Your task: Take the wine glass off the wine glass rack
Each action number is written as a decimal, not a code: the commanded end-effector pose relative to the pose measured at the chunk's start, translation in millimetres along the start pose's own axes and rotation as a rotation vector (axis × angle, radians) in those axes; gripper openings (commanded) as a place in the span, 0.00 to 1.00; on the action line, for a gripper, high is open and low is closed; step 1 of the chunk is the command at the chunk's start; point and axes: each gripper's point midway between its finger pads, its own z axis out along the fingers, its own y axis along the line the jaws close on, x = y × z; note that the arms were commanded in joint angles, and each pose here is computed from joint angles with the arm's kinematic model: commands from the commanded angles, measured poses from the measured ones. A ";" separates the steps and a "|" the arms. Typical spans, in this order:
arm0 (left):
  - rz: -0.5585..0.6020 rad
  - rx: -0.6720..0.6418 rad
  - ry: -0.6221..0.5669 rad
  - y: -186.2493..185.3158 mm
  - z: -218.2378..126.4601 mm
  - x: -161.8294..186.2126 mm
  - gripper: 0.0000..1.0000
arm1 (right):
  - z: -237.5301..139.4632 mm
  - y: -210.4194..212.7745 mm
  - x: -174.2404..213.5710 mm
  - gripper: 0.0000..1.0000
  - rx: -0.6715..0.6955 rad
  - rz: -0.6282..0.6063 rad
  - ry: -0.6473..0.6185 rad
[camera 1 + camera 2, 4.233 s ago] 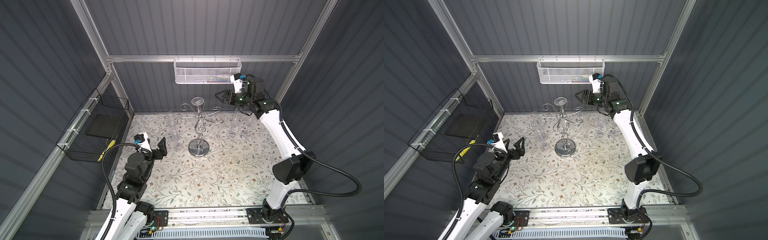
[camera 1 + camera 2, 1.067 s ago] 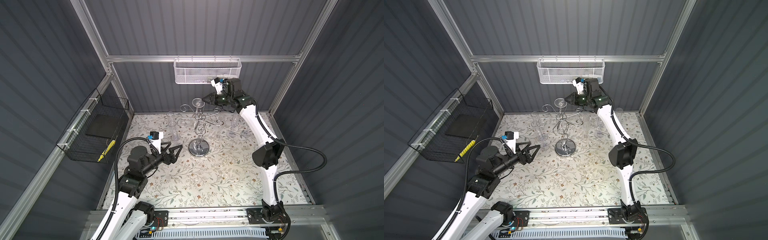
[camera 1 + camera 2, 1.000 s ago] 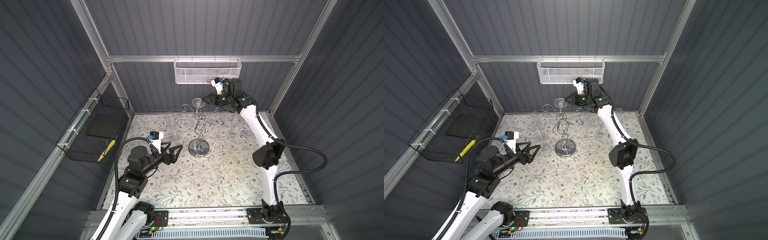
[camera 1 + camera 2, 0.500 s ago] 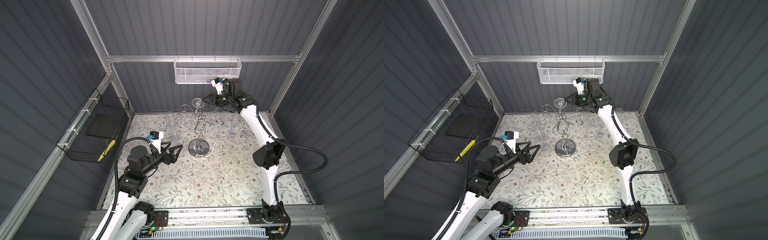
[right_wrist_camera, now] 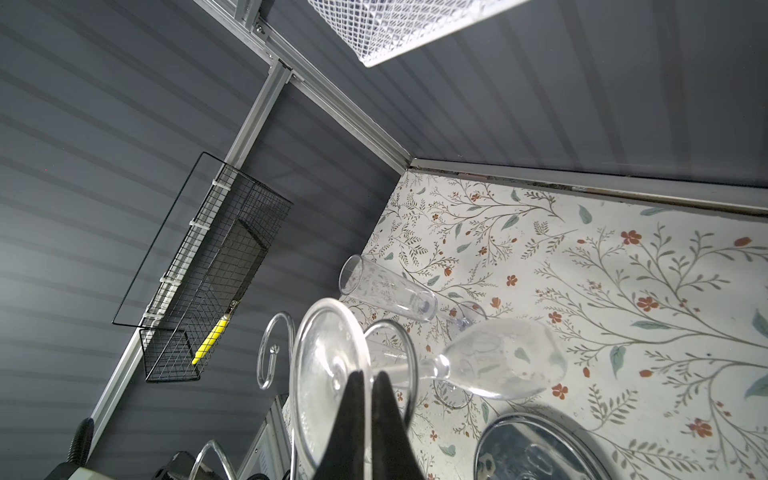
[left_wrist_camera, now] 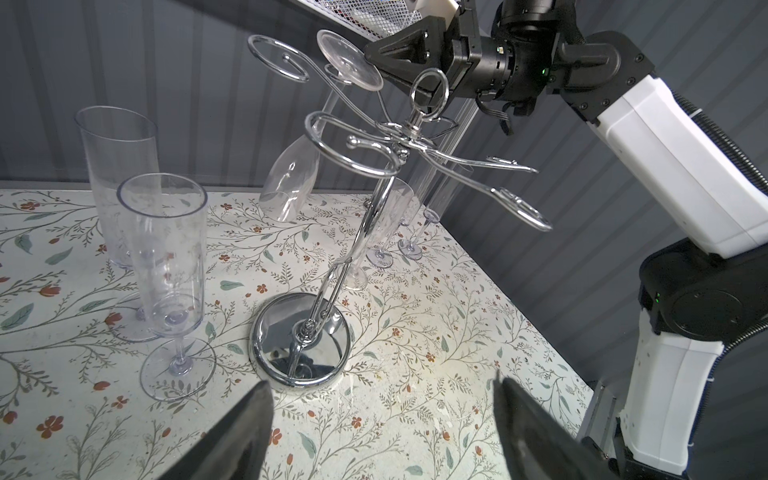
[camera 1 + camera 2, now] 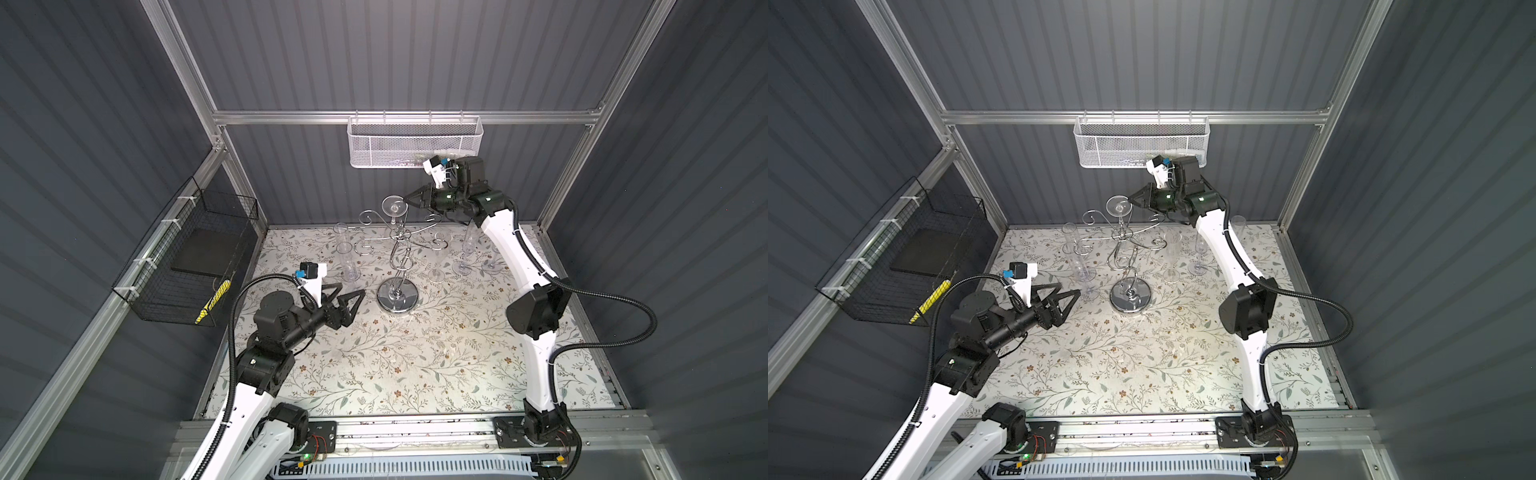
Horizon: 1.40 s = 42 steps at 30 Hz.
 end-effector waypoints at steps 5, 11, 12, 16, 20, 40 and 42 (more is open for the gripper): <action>0.040 0.032 -0.023 -10.5 -0.5 -17.9 0.85 | -18.6 26.7 0.7 0.00 -0.021 -0.004 -0.007; 0.048 0.033 -0.028 -10.6 0.9 -20.5 0.85 | -20.7 23.7 0.8 0.00 0.003 0.014 -0.016; 0.047 0.032 -0.028 -10.2 1.1 -20.6 0.85 | -20.9 23.4 0.4 0.00 0.006 0.017 -0.018; 0.048 0.035 -0.029 -11.3 0.4 -21.1 0.85 | -20.6 20.5 -1.7 0.00 0.020 0.028 -0.031; 0.048 0.035 -0.029 -11.8 0.0 -21.7 0.85 | -19.7 20.0 -6.3 0.00 0.020 0.035 -0.051; 0.048 0.182 0.038 -34.6 13.5 -26.6 0.85 | -1.8 -8.9 -35.2 0.35 -0.043 0.075 -0.103; 0.042 0.207 0.051 -38.3 14.4 -25.7 0.85 | 3.4 -15.1 -32.6 0.43 -0.050 0.085 -0.091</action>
